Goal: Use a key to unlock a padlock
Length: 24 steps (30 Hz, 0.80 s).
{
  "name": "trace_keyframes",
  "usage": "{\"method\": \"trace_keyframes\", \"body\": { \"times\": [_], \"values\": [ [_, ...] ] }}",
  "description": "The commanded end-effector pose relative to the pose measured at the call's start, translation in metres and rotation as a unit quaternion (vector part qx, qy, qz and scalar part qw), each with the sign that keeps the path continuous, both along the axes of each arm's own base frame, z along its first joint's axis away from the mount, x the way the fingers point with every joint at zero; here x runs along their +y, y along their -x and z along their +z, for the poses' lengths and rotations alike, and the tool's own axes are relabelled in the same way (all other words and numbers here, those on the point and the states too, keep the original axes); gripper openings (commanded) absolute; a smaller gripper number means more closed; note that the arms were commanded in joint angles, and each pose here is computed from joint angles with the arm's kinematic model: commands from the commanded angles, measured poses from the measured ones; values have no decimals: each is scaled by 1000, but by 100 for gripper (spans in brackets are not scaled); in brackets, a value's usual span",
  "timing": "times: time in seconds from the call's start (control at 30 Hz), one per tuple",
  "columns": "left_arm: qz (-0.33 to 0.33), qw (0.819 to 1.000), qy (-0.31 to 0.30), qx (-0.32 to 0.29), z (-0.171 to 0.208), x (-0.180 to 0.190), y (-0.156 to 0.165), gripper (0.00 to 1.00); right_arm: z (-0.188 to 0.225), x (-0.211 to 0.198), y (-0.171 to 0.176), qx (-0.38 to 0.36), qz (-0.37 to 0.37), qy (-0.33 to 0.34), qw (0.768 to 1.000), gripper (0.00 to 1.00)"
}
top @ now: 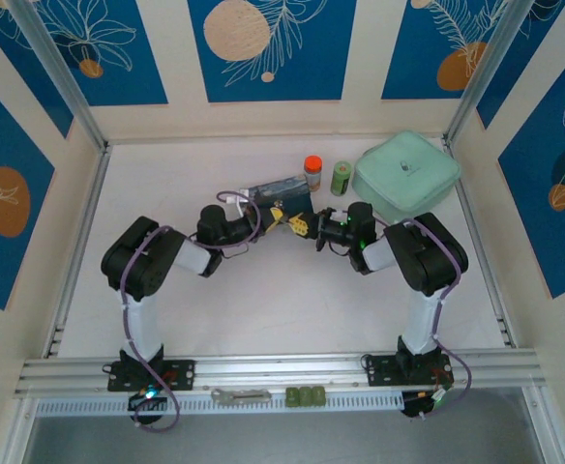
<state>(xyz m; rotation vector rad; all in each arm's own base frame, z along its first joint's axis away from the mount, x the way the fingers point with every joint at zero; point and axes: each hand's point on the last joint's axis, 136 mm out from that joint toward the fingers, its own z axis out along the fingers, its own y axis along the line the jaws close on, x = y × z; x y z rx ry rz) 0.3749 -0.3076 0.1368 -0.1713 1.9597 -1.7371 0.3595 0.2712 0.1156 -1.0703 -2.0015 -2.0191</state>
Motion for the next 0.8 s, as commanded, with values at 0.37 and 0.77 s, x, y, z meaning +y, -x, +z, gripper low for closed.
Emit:
{"method": "trace_keyframes", "body": {
  "times": [0.37, 0.77],
  "values": [
    [-198, 954, 31, -225, 78, -27, 63, 0, -15, 41, 2, 258, -35, -139, 955, 0],
    [-192, 956, 31, -220, 80, -19, 61, 0, -45, 36, 15, 266, -47, -116, 956, 0]
  ]
}}
